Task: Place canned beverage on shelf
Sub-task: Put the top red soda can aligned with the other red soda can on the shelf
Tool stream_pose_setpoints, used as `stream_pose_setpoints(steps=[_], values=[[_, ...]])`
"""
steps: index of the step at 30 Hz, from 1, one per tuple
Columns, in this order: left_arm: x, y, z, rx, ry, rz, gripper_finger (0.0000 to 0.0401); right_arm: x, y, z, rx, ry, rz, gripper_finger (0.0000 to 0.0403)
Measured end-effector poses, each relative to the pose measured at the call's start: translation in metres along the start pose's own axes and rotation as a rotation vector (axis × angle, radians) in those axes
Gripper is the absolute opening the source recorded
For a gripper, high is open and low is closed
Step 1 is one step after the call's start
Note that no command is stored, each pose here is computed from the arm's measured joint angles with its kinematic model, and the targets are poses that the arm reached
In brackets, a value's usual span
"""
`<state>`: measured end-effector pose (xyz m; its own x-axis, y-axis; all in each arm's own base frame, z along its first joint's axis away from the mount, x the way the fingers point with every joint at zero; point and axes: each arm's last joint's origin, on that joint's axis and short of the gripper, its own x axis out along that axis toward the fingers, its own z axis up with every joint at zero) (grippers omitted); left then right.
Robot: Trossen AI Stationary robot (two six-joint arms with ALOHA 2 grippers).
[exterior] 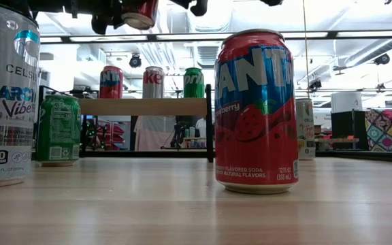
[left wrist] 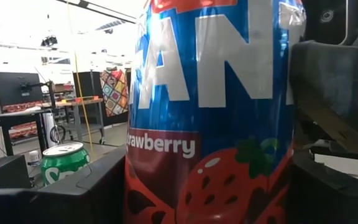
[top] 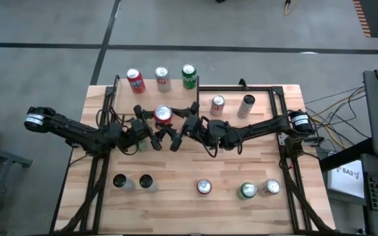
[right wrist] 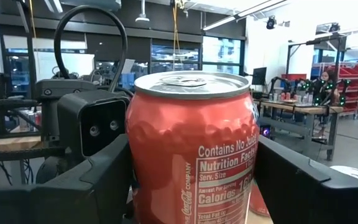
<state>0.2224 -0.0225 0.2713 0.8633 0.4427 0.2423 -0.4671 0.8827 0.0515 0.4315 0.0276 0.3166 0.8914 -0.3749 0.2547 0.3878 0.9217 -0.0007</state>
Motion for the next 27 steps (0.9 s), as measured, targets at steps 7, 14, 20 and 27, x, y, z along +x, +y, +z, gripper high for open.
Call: stream_pose_setpoints(steps=[7,14,20,27], values=[[0.000,0.000,0.000,-0.010,0.002,-0.004,0.0311,0.000,0.000,0.000,0.004,0.002,0.004,0.0271],[0.000,-0.001,-0.001,-0.001,0.006,-0.030,0.0340,0.000,0.001,-0.003,0.001,0.016,0.022,0.0271],[0.000,-0.001,-0.001,-0.008,0.007,-0.019,0.0342,0.000,-0.001,-0.001,0.001,0.006,0.004,0.0271],[-0.002,0.001,0.000,0.010,0.033,-0.018,0.0342,-0.003,-0.005,0.016,-0.008,-0.028,-0.003,0.0271]])
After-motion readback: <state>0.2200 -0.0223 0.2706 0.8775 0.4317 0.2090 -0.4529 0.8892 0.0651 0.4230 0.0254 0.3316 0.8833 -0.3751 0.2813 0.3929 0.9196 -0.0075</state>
